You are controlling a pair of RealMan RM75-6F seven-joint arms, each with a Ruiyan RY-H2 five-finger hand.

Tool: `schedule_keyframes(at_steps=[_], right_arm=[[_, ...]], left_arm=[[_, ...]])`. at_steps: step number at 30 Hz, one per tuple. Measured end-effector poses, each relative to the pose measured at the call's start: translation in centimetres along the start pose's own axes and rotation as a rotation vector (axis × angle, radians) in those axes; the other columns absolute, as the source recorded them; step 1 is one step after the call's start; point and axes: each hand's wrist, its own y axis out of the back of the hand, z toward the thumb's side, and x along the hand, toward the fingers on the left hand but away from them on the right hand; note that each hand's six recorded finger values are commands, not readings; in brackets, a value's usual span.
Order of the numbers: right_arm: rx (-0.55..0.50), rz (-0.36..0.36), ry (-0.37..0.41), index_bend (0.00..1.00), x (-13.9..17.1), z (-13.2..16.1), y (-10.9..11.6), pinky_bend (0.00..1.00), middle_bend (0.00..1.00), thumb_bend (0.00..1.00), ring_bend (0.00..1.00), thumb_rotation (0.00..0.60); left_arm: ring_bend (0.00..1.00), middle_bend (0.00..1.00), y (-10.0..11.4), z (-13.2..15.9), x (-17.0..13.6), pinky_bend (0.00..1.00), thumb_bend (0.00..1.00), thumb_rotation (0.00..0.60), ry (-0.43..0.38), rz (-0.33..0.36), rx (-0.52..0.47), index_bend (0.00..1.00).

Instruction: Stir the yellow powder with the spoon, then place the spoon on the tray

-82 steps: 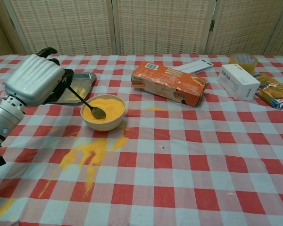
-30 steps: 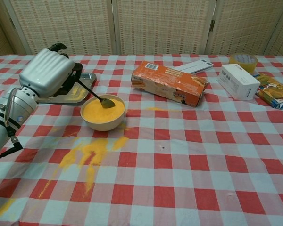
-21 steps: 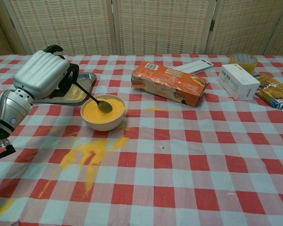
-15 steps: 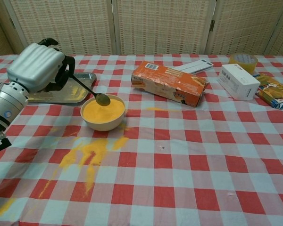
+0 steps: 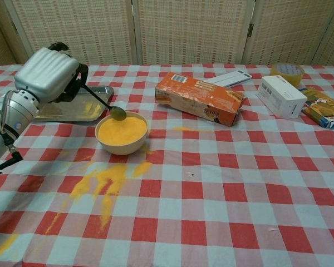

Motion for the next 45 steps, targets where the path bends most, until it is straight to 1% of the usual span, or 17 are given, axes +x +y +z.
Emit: schedule_keyframes(at_steps=[7, 12, 22, 34, 40, 45], right_arm=[[0.001, 0.0, -0.002, 0.0, -0.1, 0.0, 0.0, 0.0, 0.0, 0.1, 0.0, 0.6], [0.001, 0.002, 0.001, 0.0, 0.0, 0.0, -0.1, 0.0, 0.0, 0.1, 0.0, 0.6], [0.003, 0.007, 0.018, 0.0, 0.2, 0.5, -0.2, 0.0, 0.0, 0.1, 0.0, 0.6], [0.009, 0.016, 0.032, 0.0, 0.2, 1.0, -0.6, 0.0, 0.0, 0.1, 0.0, 0.6], [0.009, 0.018, 0.036, 0.0, 0.2, 1.1, -0.7, 0.0, 0.0, 0.1, 0.0, 0.6], [0.008, 0.022, 0.036, 0.0, 0.2, 1.1, -0.7, 0.0, 0.0, 0.1, 0.0, 0.6]], left_arm=[[0.41, 0.7, -0.8, 1.5, -0.5, 0.14, 0.61, 0.6, -0.049, -0.012, 0.052, 0.92], [0.41, 0.7, -1.0, 1.8, -1.3, 0.14, 0.61, 0.6, -0.064, -0.009, 0.035, 0.92], [0.41, 0.7, -1.4, 1.7, -2.7, 0.14, 0.61, 0.6, -0.07, -0.033, -0.008, 0.92], [0.41, 0.7, -0.5, 0.3, -4.1, 0.14, 0.61, 0.6, -0.066, -0.007, -0.035, 0.92], [0.41, 0.7, 0.6, -0.1, -4.0, 0.14, 0.61, 0.6, -0.051, 0.026, -0.056, 0.92], [0.41, 0.7, 0.9, 0.3, -4.6, 0.14, 0.61, 0.6, -0.064, 0.017, -0.069, 0.92]])
